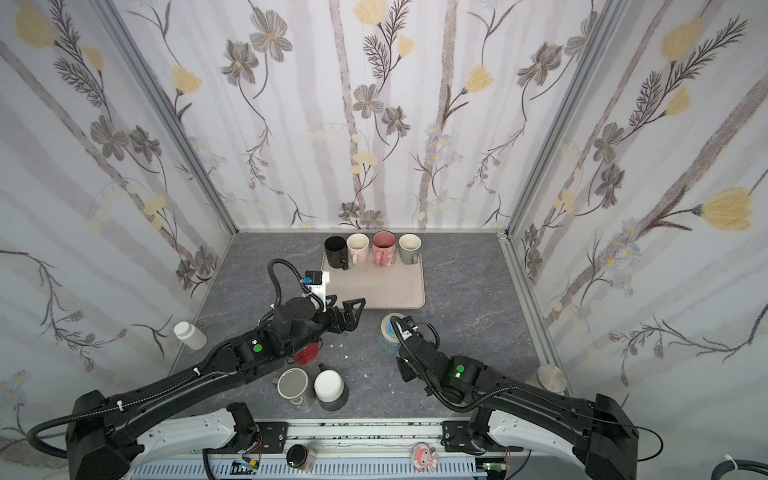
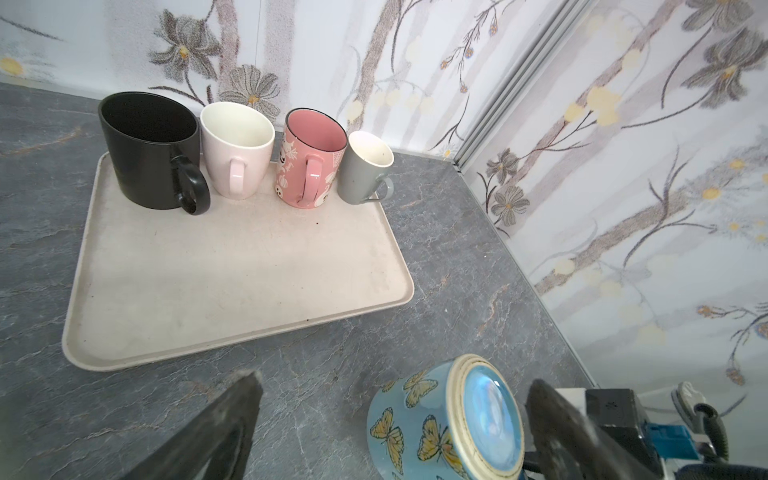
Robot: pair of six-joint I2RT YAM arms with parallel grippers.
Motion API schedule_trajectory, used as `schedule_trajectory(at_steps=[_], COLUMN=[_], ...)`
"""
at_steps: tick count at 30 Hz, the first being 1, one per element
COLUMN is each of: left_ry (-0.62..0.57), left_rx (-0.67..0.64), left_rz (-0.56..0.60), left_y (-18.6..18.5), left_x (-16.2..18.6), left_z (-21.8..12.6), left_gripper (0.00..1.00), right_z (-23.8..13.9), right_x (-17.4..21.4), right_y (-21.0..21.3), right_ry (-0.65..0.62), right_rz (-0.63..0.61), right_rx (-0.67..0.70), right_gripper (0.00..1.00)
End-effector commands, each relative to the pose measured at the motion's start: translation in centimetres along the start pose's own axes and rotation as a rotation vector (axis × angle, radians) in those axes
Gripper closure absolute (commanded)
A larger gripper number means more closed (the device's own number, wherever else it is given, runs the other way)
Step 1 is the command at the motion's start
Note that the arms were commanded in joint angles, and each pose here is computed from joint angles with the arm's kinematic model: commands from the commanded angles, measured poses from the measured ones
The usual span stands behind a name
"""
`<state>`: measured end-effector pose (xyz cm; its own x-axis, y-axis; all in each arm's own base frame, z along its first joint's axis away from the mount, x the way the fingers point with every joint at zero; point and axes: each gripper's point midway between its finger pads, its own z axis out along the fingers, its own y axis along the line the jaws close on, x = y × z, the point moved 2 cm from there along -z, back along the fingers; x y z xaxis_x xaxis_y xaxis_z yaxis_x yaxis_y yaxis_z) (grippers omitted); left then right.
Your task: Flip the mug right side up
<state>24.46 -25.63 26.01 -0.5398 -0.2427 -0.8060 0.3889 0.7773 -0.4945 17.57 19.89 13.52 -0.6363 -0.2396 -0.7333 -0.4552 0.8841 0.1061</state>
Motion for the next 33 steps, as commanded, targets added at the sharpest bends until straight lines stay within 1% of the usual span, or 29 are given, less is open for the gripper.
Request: schedule_trajectory(at_steps=[1, 4, 10, 12, 14, 15, 16, 18, 20, 23, 25, 27, 30, 33], left_ry=[-0.026, -0.05, -0.081, -0.088, -0.102, -0.106, -0.108, -0.121, -0.123, -0.151, -0.175, -0.2, -0.231, -0.249], left_rx=[0.113, 0.183, 0.308, 0.363, 0.407, 0.423, 0.439, 0.479, 0.515, 0.578, 0.61, 0.645, 0.691, 0.7], left_rz=[-0.059, -0.078, -0.101, -0.112, -0.122, -0.126, -0.129, -0.125, -0.12, -0.115, -0.112, -0.11, -0.109, -0.115], left_y=[-1.1, -1.6, -2.3, -2.6, -2.8, -2.9, -3.0, -3.4, -3.9, -4.8, -5.3, -5.7, -6.4, -6.5], left_x=[-1.1, -2.2, -3.7, -3.9, -4.3, -4.4, -4.5, -5.0, -5.4, -6.2, -6.7, -7.1, -7.7, -8.1], left_z=[-0.3, -0.9, -1.6, -1.9, -2.1, -2.0, -2.1, -2.1, -2.0, -2.3, -2.5, -2.8, -3.2, -3.0], left_gripper=[0.0, 0.0, 0.03, 0.03, 0.03, 0.03, 0.03, 0.06, 0.09, 0.1, 0.12, 0.18, 0.31, 0.33], right_z=[-1.0, -1.6, -3.1, -4.3, -5.0, -6.3, -7.0, -8.0, -8.8, -10.2, -10.9, -11.8, -12.5, -13.3], right_x=[-3.9, -6.9, -14.5, -17.4, -19.4, -21.4, -22.4, -24.1, -25.3, -26.5, -26.9, -27.1, -27.1, -27.0], right_y=[0.0, -0.6, -2.1, -2.2, -1.9, -1.5, -1.2, -0.5, 0.5, 1.9, 2.5, 3.3, 4.1, 4.8], right_ry=[-0.152, -0.229, -0.431, -0.522, -0.583, -0.642, -0.679, -0.735, -0.777, -0.838, -0.857, -0.877, -0.886, -0.896], right_rz=[0.076, 0.11, 0.181, 0.191, 0.193, 0.193, 0.197, 0.207, 0.215, 0.23, 0.241, 0.231, 0.239, 0.238], right_rx=[-0.018, -0.041, -0.119, -0.166, -0.218, -0.26, -0.294, -0.37, -0.45, -0.585, -0.648, -0.725, -0.781, -0.825], right_gripper=[1.0, 1.0, 1.0, 1.0, 1.0, 1.0, 1.0, 1.0, 1.0, 1.0, 1.0, 1.0, 1.0, 1.0])
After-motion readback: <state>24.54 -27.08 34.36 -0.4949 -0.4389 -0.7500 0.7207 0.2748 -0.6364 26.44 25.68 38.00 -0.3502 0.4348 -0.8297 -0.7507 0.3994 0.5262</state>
